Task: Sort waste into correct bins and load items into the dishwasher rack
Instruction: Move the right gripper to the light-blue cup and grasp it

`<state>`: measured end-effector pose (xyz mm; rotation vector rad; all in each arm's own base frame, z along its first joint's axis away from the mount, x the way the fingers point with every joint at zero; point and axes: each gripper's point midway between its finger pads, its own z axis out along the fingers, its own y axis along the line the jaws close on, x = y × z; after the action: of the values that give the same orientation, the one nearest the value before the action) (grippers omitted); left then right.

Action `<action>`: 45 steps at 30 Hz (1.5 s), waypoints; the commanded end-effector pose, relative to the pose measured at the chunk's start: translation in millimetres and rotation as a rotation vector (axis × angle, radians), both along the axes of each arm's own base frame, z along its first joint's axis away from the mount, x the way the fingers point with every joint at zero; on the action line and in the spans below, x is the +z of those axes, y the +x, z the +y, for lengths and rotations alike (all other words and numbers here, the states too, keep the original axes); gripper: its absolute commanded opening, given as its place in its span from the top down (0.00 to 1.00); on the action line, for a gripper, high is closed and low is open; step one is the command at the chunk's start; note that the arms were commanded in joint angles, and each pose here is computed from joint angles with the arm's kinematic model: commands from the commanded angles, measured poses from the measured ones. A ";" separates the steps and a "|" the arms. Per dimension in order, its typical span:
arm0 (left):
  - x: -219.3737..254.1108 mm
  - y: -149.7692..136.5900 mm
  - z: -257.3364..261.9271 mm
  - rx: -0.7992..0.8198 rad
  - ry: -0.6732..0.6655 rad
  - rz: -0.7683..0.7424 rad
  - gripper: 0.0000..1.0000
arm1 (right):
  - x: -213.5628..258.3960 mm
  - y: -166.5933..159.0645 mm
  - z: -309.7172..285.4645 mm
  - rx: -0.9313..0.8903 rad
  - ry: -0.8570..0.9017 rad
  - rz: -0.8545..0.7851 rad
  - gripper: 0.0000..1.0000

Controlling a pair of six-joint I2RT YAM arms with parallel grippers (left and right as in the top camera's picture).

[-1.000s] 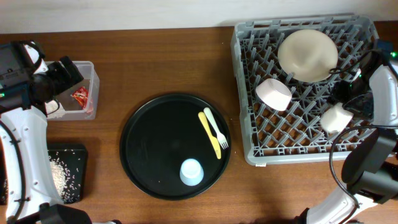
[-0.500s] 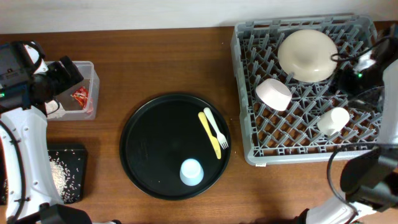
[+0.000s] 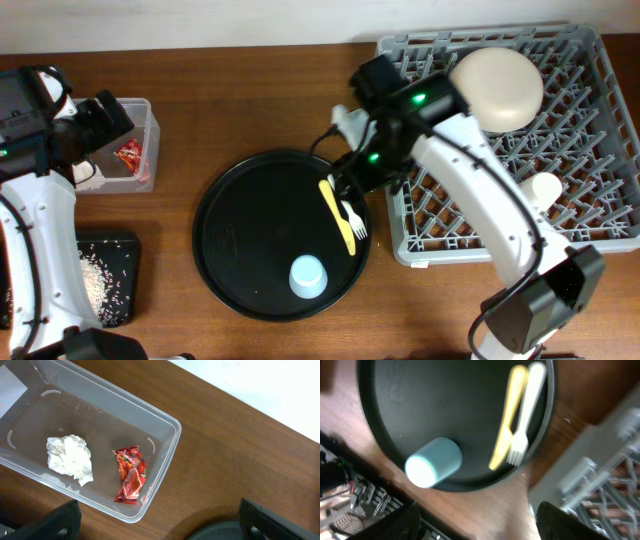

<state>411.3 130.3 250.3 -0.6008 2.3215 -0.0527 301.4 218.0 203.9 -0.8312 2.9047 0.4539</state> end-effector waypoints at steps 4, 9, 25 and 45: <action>1.0 0.8 1.0 0.001 -0.005 -0.005 0.01 | -67.7 -49.3 45.3 0.065 -0.063 0.103 0.18; 1.0 0.8 1.0 0.001 -0.005 -0.005 0.01 | -116.9 -92.5 83.8 0.200 -0.030 0.109 0.07; 1.0 0.8 1.0 0.001 -0.005 -0.005 0.01 | -141.0 -98.7 76.9 0.148 -0.234 -0.049 0.05; 1.0 0.8 1.0 0.001 -0.005 -0.005 0.01 | -154.3 -101.1 75.3 0.097 -0.227 -0.037 0.43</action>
<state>411.4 130.4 250.4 -0.6007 2.3211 -0.0526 201.9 294.4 49.9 -1.0107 2.9294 0.1292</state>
